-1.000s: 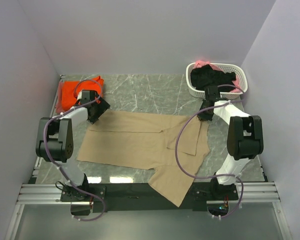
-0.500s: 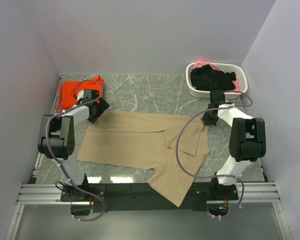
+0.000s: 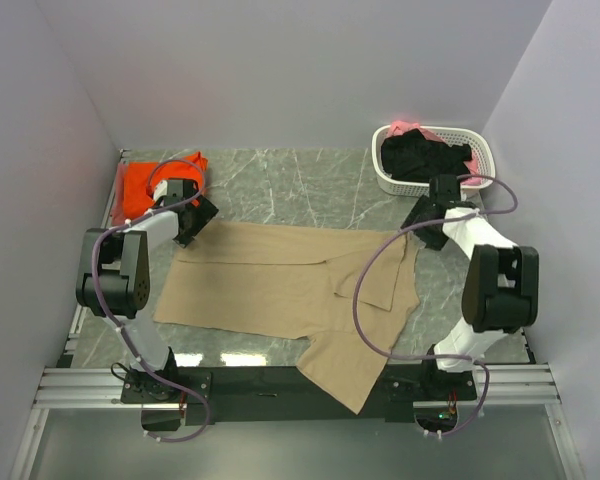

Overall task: Fold and stack the t-shirts
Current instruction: Fold the tshirt

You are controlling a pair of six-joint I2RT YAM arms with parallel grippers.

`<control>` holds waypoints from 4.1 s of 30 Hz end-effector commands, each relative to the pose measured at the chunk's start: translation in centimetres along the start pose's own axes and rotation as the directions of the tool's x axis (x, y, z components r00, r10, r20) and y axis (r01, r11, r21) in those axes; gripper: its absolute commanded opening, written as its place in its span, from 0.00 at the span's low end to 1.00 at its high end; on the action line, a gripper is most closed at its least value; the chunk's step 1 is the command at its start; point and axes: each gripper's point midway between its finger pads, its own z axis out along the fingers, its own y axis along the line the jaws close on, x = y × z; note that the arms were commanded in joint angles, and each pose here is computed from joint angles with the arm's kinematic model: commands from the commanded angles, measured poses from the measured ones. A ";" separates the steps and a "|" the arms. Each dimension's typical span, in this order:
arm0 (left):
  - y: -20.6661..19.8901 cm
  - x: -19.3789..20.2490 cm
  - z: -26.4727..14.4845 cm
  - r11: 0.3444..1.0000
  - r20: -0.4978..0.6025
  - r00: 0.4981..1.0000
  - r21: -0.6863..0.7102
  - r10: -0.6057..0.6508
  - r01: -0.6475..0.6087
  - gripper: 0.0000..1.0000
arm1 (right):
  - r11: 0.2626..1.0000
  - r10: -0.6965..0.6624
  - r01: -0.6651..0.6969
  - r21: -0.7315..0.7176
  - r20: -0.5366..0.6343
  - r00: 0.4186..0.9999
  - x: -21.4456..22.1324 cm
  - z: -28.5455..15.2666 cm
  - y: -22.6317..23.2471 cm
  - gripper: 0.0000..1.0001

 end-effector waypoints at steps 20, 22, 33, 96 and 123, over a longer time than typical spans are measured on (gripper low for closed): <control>2.8 1.9 -0.7 0.997 -0.074 0.997 -0.059 0.037 -0.041 0.99 | 0.975 -0.200 0.185 -0.120 -0.128 0.971 7.2 0.4 6.3 0.90; 2.8 2.0 -0.8 0.998 -0.075 0.997 -0.055 0.033 -0.038 0.99 | 0.980 -0.198 0.192 -0.056 -0.150 0.969 7.0 1.8 5.4 0.90; 1.7 3.2 -1.6 1.000 -0.118 0.993 0.009 -0.001 0.002 0.99 | 0.979 -0.187 0.196 0.052 -0.141 0.972 1.9 3.4 3.3 0.82; 19.9 13.9 -15.6 0.794 -0.066 0.876 -0.459 -0.477 0.398 0.66 | 0.936 -0.222 0.248 -0.249 0.127 0.967 6.2 -9.2 5.4 0.83; 19.0 12.6 -12.5 0.805 -0.022 0.898 -0.452 -0.440 0.383 0.38 | 0.857 -0.332 0.336 -0.390 0.081 0.940 11.6 -11.6 5.2 0.82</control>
